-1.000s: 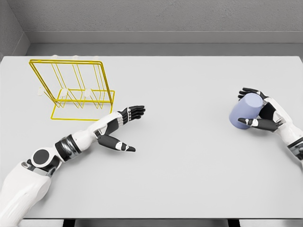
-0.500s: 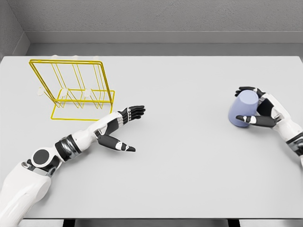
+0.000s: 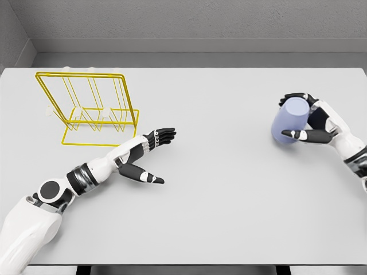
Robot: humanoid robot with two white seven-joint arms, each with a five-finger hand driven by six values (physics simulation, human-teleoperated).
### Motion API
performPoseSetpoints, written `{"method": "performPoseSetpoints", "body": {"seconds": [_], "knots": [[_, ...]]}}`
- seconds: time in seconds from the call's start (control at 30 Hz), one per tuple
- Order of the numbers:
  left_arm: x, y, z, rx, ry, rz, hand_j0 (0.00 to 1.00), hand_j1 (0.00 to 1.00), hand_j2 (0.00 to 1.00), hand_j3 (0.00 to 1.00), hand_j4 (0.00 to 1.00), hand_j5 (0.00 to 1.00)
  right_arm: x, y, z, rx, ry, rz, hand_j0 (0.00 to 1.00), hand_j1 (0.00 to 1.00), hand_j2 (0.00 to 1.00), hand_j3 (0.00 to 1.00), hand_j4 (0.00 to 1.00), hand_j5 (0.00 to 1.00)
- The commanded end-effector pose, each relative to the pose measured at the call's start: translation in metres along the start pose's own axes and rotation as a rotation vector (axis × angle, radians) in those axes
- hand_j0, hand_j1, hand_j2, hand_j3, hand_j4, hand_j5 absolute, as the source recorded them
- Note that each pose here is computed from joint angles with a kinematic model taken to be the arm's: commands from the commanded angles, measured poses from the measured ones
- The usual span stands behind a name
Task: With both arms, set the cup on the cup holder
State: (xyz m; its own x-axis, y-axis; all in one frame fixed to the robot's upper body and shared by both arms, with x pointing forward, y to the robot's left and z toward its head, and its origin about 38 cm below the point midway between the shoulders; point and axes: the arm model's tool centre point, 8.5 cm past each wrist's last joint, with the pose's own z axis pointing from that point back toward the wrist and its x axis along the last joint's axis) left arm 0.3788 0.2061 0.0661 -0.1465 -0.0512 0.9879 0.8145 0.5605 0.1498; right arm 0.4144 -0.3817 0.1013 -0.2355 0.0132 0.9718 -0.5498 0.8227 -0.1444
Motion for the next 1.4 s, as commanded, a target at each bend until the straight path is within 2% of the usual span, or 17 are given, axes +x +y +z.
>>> {"method": "performPoseSetpoints", "body": {"seconds": [0.0, 0.07, 0.33, 0.5, 0.67, 0.8, 1.0, 1.13, 1.2, 1.37], "knots": [[0.001, 0.000, 0.000, 0.002, -0.004, 0.004, 1.00, 1.00, 1.00, 1.00, 1.00, 1.00, 0.008, 0.006, -0.007, 0.023, -0.030, -0.004, 0.68, 0.68, 0.68, 0.68, 0.68, 0.68], [0.000, 0.000, 0.000, 0.002, -0.004, 0.006, 1.00, 1.00, 1.00, 1.00, 1.00, 1.00, 0.015, 0.010, -0.012, 0.050, -0.049, 0.001, 0.68, 0.68, 0.68, 0.68, 0.68, 0.68], [0.003, 0.000, 0.001, -0.002, -0.005, 0.001, 1.00, 1.00, 1.00, 1.00, 1.00, 1.00, 0.024, 0.038, -0.028, 0.141, -0.093, -0.017, 0.68, 0.68, 0.68, 0.68, 0.68, 0.68], [0.007, -0.001, -0.001, -0.008, -0.017, -0.003, 1.00, 1.00, 1.00, 1.00, 1.00, 1.00, 0.017, 0.053, -0.035, 0.167, -0.095, -0.044, 0.68, 0.68, 0.68, 0.68, 0.68, 0.68], [0.008, -0.001, -0.003, -0.005, -0.026, -0.003, 1.00, 1.00, 1.00, 1.00, 1.00, 1.00, 0.004, 0.084, -0.050, 0.227, -0.096, -0.050, 0.68, 0.68, 0.68, 0.68, 0.68, 0.68], [0.008, 0.000, -0.002, -0.003, -0.024, -0.004, 1.00, 1.00, 1.00, 1.00, 1.00, 1.00, 0.000, 0.111, -0.069, 0.263, -0.129, -0.067, 0.68, 0.68, 0.68, 0.68, 0.68, 0.68], [0.008, 0.000, -0.002, -0.002, -0.024, -0.004, 1.00, 1.00, 1.00, 1.00, 1.00, 1.00, 0.001, 0.131, -0.087, 0.282, -0.168, -0.089, 0.68, 0.68, 0.68, 0.68, 0.68, 0.68], [0.008, 0.001, -0.002, 0.002, -0.030, -0.001, 1.00, 1.00, 1.00, 1.00, 1.00, 1.00, -0.006, 0.140, -0.088, 0.299, -0.151, -0.101, 0.68, 0.68, 0.68, 0.68, 0.68, 0.68], [0.008, 0.000, -0.002, 0.001, -0.030, -0.002, 1.00, 1.00, 1.00, 1.00, 1.00, 1.00, -0.013, 0.145, -0.088, 0.330, -0.099, -0.074, 0.68, 0.68, 0.68, 0.68, 0.68, 0.68], [0.007, 0.001, -0.002, 0.003, -0.025, -0.004, 1.00, 1.00, 1.00, 1.00, 1.00, 1.00, -0.018, 0.157, -0.090, 0.358, -0.084, -0.073, 0.68, 0.68, 0.68, 0.68, 0.68, 0.68]]}}
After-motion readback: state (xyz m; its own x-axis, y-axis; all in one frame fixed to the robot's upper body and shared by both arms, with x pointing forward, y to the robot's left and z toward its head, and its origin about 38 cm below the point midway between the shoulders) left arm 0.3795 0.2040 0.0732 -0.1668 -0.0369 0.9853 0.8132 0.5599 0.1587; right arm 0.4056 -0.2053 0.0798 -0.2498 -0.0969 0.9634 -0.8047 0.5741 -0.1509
